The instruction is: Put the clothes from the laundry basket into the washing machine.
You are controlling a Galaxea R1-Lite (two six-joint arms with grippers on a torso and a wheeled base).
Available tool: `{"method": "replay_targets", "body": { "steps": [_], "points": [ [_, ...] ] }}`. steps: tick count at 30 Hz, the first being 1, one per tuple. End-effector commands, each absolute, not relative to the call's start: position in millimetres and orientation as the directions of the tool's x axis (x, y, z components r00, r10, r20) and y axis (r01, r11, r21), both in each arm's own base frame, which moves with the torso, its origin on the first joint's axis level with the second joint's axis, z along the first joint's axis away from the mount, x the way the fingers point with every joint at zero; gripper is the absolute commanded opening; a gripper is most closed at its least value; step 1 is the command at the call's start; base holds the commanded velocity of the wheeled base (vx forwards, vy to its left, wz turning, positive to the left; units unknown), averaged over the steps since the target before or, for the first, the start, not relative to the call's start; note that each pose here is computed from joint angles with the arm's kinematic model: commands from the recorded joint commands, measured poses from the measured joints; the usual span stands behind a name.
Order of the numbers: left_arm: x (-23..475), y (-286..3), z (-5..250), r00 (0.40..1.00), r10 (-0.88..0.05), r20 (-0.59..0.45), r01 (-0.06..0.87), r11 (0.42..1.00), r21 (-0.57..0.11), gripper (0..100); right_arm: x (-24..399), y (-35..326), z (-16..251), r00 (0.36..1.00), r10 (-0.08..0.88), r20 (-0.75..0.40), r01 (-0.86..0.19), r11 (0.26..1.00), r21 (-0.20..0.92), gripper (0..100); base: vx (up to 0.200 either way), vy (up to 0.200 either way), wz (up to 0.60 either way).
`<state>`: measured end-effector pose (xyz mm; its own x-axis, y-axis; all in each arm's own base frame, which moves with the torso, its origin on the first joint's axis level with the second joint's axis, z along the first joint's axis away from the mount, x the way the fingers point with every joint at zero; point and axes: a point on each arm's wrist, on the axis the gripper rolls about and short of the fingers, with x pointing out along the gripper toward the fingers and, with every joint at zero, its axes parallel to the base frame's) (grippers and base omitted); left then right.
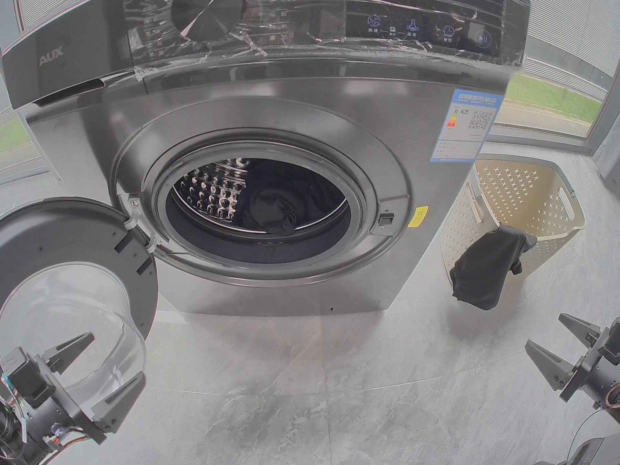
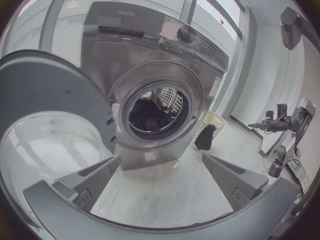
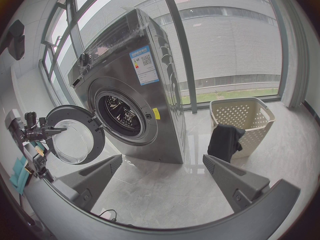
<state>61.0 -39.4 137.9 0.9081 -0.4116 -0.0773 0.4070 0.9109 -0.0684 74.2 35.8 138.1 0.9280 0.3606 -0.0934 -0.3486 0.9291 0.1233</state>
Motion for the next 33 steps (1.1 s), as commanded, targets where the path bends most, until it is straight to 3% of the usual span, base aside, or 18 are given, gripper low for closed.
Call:
{"method": "replay_targets", "body": {
  "steps": [1,4,10,14,16,23,24,26,30,33],
  "points": [
    [17.3,-4.7,125.3,0.953,-0.298,0.055,0.302,0.95,-0.08,100,46.4,12.6,139.0,0.978,0.206,0.026,-0.207,0.971,0.119,100,-0.2,0.0,0.0],
    [8.2,0.1,119.2,0.965,-0.254,0.067,0.259,0.962,-0.082,100,37.6,7.4,137.3,0.987,0.149,0.053,-0.155,0.98,0.122,100,-0.2,0.0,0.0],
    [-8.6,6.1,101.9,0.98,-0.187,0.073,0.194,0.976,-0.103,100,7.3,-1.0,118.0,0.996,0.061,0.064,-0.068,0.991,0.113,100,0.0,0.0,0.0],
    [-14.2,7.3,93.4,0.986,-0.155,0.061,0.161,0.982,-0.1,100,-12.1,-3.9,96.6,0.997,0.06,0.053,-0.065,0.992,0.109,100,0.0,-0.2,0.0],
    [-15.7,7.3,88.7,0.988,-0.148,0.037,0.151,0.983,-0.101,100,-15.1,-4.4,84.1,0.998,0.058,-0.027,-0.055,0.992,0.117,100,0.0,-0.2,0.0],
    [-14.8,7.1,84.8,0.995,-0.103,-0.015,0.101,0.991,-0.088,100,-14.1,-5.2,83.8,0.998,-0.037,-0.053,0.041,0.997,0.073,100,0.0,-0.171,0.0],
    [-14.8,5.9,84.9,0.999,-0.026,-0.021,0.024,0.996,-0.081,100,-14.7,-4.7,83.7,0.996,-0.074,-0.053,0.075,0.997,0.027,100,0.0,0.0,0.0],
    [-15.0,4.8,84.8,1.0,0.023,-0.02,-0.024,0.997,-0.071,100,-17.1,-3.4,83.3,0.995,-0.097,-0.035,0.096,0.995,-0.02,100,0.0,0.0,0.0],
    [-15.2,4.7,84.6,0.999,0.048,-0.02,-0.049,0.998,-0.051,100,-22.9,0.2,81.1,0.998,0.023,0.051,-0.021,0.999,-0.041,100,0.0,0.0,0.0],
    [-16.5,3.8,84.4,0.995,0.095,-0.008,-0.095,0.995,-0.033,100,-22.9,0.0,80.4,0.999,0.014,0.048,-0.013,1.0,-0.019,100,0.0,0.0,0.0]
  ]
}}
